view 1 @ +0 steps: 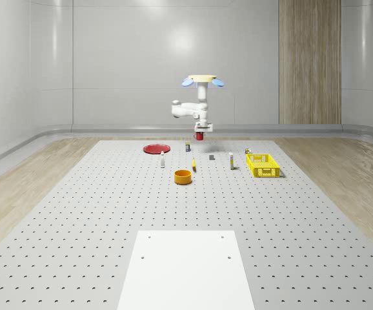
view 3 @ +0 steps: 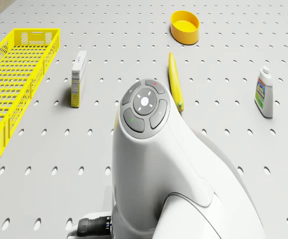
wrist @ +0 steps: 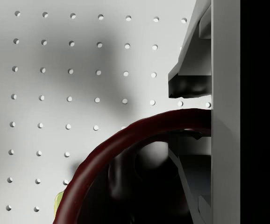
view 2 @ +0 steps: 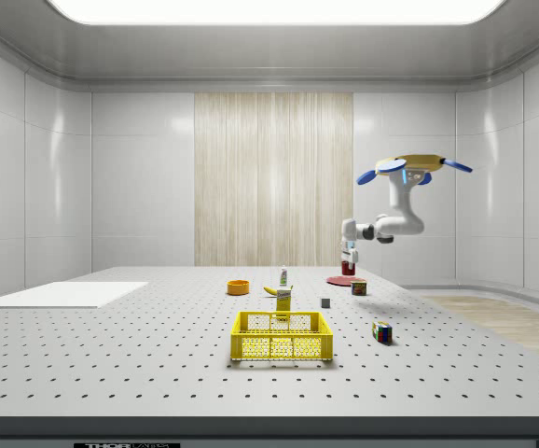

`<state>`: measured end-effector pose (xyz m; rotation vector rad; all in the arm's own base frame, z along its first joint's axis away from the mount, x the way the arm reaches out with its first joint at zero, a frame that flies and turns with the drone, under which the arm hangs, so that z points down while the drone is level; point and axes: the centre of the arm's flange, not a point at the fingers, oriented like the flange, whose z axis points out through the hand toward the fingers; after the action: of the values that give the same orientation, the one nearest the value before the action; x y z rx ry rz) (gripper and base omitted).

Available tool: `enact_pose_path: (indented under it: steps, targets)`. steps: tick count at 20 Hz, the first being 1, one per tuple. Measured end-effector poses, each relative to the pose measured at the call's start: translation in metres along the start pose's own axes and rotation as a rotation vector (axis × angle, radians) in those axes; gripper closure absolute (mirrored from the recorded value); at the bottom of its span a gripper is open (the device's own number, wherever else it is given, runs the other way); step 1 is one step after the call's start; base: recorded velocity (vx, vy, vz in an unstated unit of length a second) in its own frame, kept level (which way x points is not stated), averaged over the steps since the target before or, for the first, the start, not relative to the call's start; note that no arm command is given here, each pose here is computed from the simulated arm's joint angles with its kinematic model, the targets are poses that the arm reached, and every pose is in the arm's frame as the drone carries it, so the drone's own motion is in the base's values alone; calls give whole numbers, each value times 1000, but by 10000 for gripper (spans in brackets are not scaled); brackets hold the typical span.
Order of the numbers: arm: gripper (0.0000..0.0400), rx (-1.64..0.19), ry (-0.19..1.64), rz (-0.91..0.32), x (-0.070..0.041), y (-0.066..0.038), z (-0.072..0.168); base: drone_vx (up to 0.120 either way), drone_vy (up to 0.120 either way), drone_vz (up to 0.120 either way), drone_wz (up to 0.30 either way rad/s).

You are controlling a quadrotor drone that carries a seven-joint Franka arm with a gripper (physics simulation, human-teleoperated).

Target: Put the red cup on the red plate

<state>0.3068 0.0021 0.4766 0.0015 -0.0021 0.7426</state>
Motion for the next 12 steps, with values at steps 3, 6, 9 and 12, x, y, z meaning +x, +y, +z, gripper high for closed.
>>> enact_pose_path:
  steps: [3,6,9,12]
  targets:
    - [300,0,0,0,0,0,0,0,-120,0,0]
    - [300,0,0,0,0,0,0,0,-120,0,0]
    - [300,0,0,0,0,0,0,0,-120,0,0]
    - [300,0,0,0,0,0,0,0,-120,0,0]
